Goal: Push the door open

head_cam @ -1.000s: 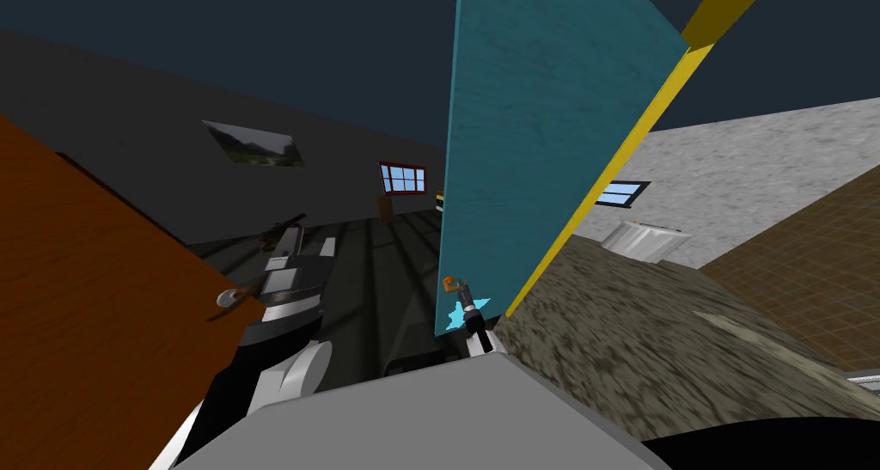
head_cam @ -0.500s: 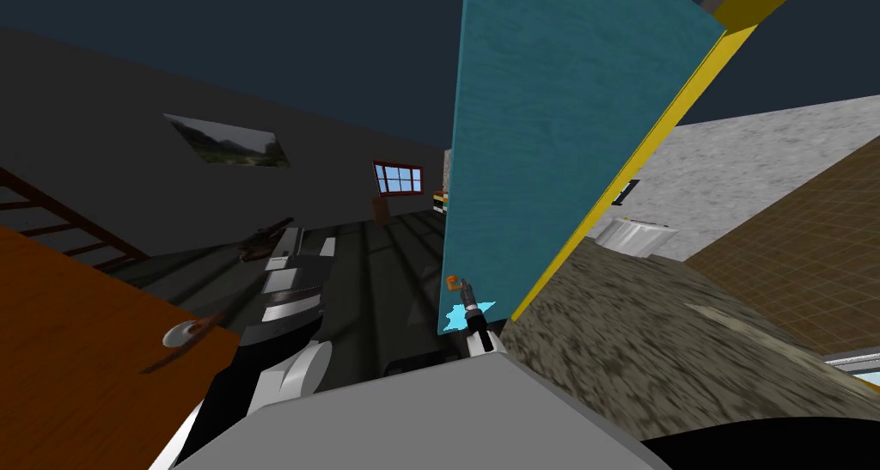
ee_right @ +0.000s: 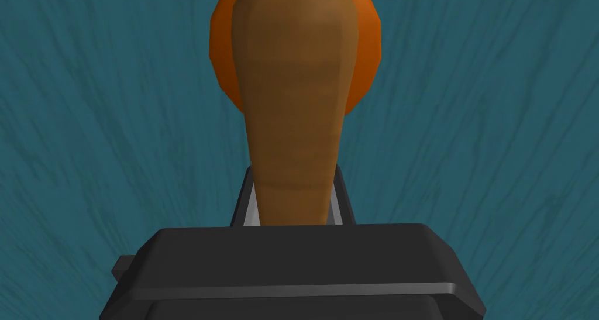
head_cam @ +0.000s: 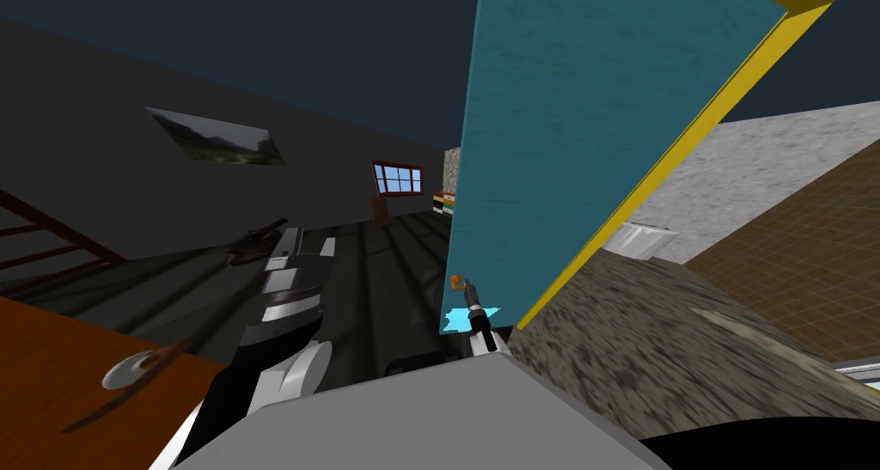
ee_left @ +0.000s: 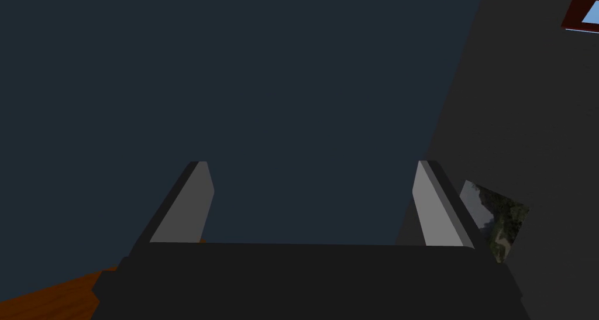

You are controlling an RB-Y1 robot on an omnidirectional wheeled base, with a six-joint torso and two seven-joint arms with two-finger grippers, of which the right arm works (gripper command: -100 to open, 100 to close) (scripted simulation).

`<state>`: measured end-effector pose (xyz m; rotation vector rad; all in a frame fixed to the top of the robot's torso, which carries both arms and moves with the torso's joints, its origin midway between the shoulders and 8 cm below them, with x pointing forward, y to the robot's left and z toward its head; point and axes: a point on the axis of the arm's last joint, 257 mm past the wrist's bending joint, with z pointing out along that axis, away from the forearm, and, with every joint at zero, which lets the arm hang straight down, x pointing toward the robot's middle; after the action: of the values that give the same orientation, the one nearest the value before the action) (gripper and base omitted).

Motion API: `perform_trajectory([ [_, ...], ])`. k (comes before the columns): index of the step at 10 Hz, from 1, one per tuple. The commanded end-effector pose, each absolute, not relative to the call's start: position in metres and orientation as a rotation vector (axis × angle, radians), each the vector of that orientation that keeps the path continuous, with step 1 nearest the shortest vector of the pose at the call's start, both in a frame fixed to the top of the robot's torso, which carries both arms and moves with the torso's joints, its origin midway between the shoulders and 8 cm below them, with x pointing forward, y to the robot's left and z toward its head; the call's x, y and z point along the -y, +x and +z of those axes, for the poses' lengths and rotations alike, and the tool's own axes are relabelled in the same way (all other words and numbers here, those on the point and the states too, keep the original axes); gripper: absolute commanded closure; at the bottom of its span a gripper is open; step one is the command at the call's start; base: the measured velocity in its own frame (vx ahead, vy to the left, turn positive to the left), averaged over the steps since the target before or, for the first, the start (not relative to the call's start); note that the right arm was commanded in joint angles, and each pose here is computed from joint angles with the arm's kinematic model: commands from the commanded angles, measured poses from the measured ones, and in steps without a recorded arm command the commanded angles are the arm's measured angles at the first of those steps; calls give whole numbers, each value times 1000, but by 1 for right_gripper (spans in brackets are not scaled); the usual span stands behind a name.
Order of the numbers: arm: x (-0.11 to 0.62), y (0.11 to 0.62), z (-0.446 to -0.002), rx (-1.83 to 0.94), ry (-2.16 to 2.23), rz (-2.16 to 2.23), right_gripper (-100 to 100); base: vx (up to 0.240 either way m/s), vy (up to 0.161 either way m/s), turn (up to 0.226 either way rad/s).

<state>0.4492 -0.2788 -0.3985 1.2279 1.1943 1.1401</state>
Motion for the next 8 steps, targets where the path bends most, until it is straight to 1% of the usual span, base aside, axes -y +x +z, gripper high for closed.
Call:
perform_trajectory([
  [1,289,452,-390,-1178,1212,1130,100,141,54,-12],
  [6,334,448,-385,-1128,1224,1054,100,213,65,-52],
  [7,334,448,-385,-1128,1224,1054,100,129,50,-57],
  [8,334,448,-385,-1128,1224,1054,100,46,-2,11],
])
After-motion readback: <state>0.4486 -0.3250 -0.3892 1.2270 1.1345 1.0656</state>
